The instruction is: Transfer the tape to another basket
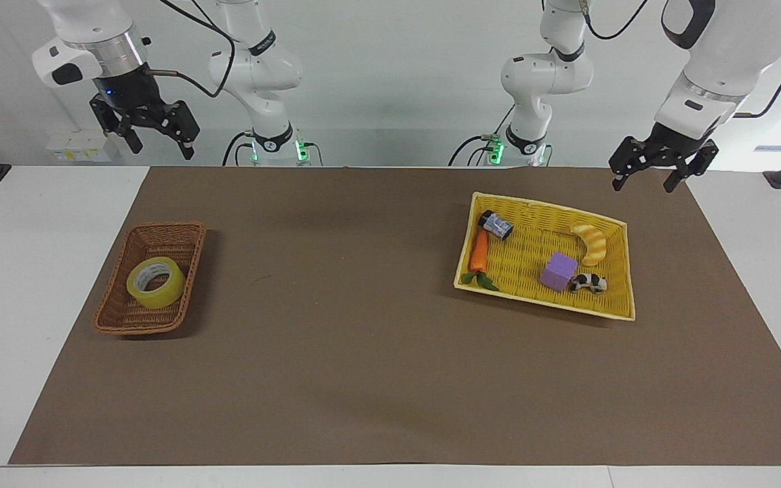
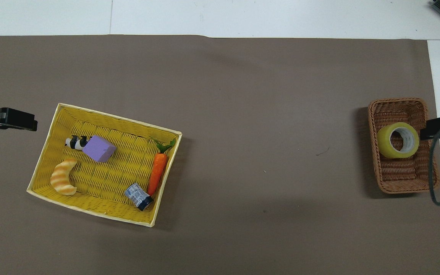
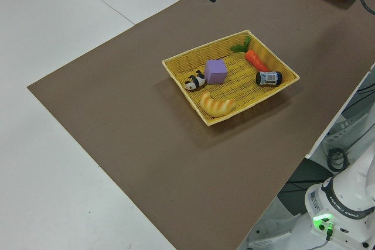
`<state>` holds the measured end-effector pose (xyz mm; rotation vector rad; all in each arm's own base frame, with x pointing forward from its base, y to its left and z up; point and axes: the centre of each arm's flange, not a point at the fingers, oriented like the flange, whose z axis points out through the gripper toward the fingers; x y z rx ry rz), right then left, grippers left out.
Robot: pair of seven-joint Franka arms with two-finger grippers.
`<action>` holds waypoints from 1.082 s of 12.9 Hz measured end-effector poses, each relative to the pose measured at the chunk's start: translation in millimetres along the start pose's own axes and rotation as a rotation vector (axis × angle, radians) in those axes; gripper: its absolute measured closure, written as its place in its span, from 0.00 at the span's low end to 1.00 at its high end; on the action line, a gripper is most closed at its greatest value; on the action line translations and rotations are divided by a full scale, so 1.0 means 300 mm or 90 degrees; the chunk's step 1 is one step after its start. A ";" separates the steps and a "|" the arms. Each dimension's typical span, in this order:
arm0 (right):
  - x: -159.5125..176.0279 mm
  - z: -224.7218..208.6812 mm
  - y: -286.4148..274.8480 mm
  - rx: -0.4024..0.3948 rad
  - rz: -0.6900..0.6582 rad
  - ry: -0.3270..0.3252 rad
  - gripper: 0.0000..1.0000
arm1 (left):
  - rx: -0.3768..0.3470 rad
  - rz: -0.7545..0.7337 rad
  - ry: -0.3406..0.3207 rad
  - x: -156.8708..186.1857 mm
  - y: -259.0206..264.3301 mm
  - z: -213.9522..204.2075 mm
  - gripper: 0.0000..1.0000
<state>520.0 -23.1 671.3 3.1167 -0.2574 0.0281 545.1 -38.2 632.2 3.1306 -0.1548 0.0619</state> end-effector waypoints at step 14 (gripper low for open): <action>0.003 0.007 -0.020 -0.001 -0.007 -0.002 0.00 | 0.000 0.000 0.000 0.000 0.000 0.000 0.00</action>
